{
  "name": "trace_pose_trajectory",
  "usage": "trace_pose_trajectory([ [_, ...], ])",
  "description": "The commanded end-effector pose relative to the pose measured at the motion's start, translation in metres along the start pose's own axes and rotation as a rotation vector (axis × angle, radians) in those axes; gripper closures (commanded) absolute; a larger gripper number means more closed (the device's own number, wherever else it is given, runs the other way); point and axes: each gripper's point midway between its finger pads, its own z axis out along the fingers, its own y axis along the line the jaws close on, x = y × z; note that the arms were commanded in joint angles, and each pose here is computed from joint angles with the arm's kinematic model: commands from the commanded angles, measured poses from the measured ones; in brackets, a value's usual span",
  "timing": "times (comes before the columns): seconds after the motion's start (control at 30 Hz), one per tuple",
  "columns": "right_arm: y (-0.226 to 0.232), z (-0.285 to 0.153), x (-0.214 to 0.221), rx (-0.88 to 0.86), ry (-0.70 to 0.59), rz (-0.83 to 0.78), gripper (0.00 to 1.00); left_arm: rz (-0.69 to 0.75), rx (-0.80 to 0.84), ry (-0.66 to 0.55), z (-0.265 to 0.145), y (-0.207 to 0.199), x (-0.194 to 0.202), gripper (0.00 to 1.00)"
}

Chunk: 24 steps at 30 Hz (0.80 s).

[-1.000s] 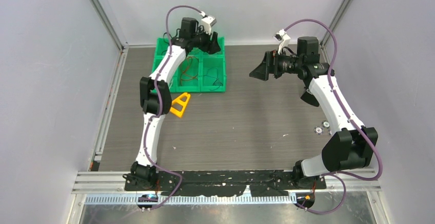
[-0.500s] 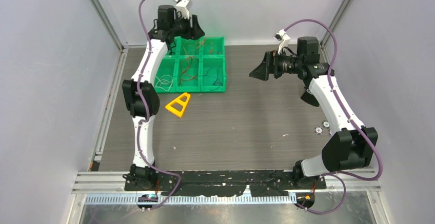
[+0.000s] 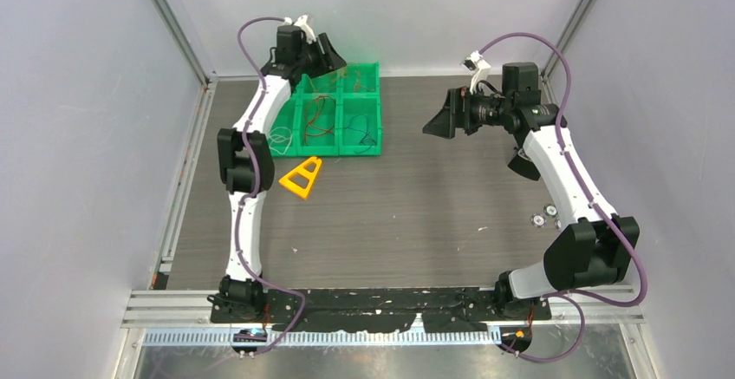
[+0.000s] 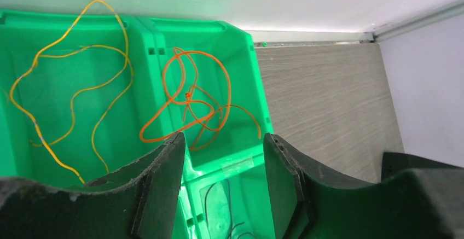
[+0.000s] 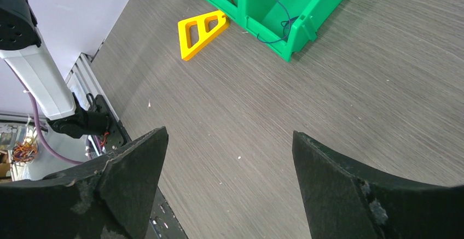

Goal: Untangle the cables

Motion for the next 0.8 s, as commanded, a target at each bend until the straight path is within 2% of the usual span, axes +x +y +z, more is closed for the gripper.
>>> trace_pose_trajectory([
  [0.0, 0.001, -0.006, -0.017, 0.021, -0.023, -0.043, 0.10, -0.011, -0.069, -0.076, 0.011, 0.015, -0.012, 0.44],
  [0.17, -0.003, -0.004, -0.020, 0.031, -0.021, -0.041, 0.10, -0.018, -0.124, -0.055, 0.020, 0.034, 0.001, 0.40],
  [0.3, -0.005, -0.003, -0.021, 0.036, -0.018, -0.030, 0.10, -0.030, -0.107, -0.034, 0.029, 0.034, 0.011, 0.43],
  [0.6, -0.007, -0.003, -0.019, 0.050, -0.001, -0.022, 0.10, 0.005, -0.004, -0.043, 0.045, 0.009, 0.015, 0.70],
  [0.67, -0.007, -0.004, -0.018, 0.051, 0.000, -0.022, 0.10, 0.004, 0.002, -0.040, 0.044, 0.006, 0.016, 0.66],
  [0.73, -0.007, -0.004, -0.019, 0.052, -0.001, -0.023, 0.10, 0.000, 0.004, -0.042, 0.039, 0.002, 0.014, 0.53],
  [0.77, -0.007, -0.004, -0.018, 0.054, -0.001, -0.023, 0.10, 0.005, 0.005, -0.045, 0.036, 0.000, 0.012, 0.51],
])
